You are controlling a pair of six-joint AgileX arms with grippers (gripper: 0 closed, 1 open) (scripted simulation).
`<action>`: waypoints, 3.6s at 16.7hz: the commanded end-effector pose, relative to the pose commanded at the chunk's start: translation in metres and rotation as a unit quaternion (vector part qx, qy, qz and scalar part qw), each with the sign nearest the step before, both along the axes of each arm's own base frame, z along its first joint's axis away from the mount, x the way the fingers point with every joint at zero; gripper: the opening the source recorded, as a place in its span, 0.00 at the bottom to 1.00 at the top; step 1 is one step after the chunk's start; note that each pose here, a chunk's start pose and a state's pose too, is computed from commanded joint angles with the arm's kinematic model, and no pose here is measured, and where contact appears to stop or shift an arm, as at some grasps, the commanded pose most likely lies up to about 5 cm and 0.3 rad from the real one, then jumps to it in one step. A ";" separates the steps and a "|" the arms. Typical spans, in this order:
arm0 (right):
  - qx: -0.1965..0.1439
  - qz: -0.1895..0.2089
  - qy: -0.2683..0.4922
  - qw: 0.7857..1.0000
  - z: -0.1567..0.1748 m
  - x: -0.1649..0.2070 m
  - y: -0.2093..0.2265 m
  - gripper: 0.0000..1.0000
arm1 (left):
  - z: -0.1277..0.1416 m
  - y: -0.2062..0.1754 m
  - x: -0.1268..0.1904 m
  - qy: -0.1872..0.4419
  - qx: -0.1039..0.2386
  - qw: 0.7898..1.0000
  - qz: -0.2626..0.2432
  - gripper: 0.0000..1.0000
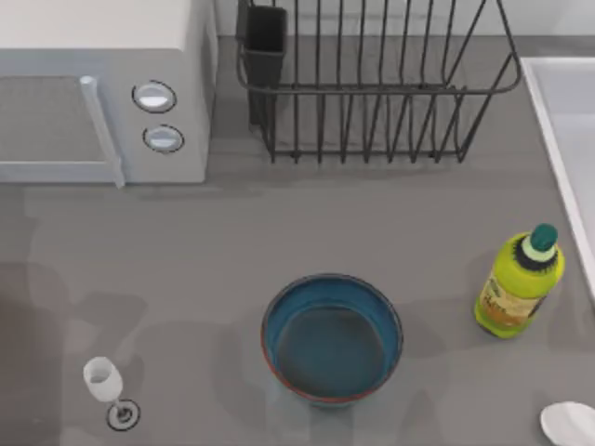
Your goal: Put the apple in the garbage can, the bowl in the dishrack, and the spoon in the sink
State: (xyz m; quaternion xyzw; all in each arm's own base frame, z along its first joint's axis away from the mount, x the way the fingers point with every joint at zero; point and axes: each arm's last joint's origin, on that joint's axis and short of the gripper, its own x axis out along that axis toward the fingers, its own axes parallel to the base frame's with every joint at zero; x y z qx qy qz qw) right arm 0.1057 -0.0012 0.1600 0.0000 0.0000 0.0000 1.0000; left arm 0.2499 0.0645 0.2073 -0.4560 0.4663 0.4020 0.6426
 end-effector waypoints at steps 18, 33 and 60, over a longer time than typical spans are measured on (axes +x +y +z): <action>0.000 0.000 0.000 1.000 0.000 0.000 0.000 1.00 | -0.045 -0.065 -0.144 -0.462 0.448 0.652 -0.401 1.00; 0.083 0.117 0.154 0.978 0.064 0.011 0.033 1.00 | -0.047 -0.066 -0.144 -0.466 0.456 0.643 -0.402 1.00; -0.013 0.011 0.708 0.706 0.056 0.158 0.242 1.00 | -0.047 -0.066 -0.144 -0.466 0.456 0.643 -0.402 1.00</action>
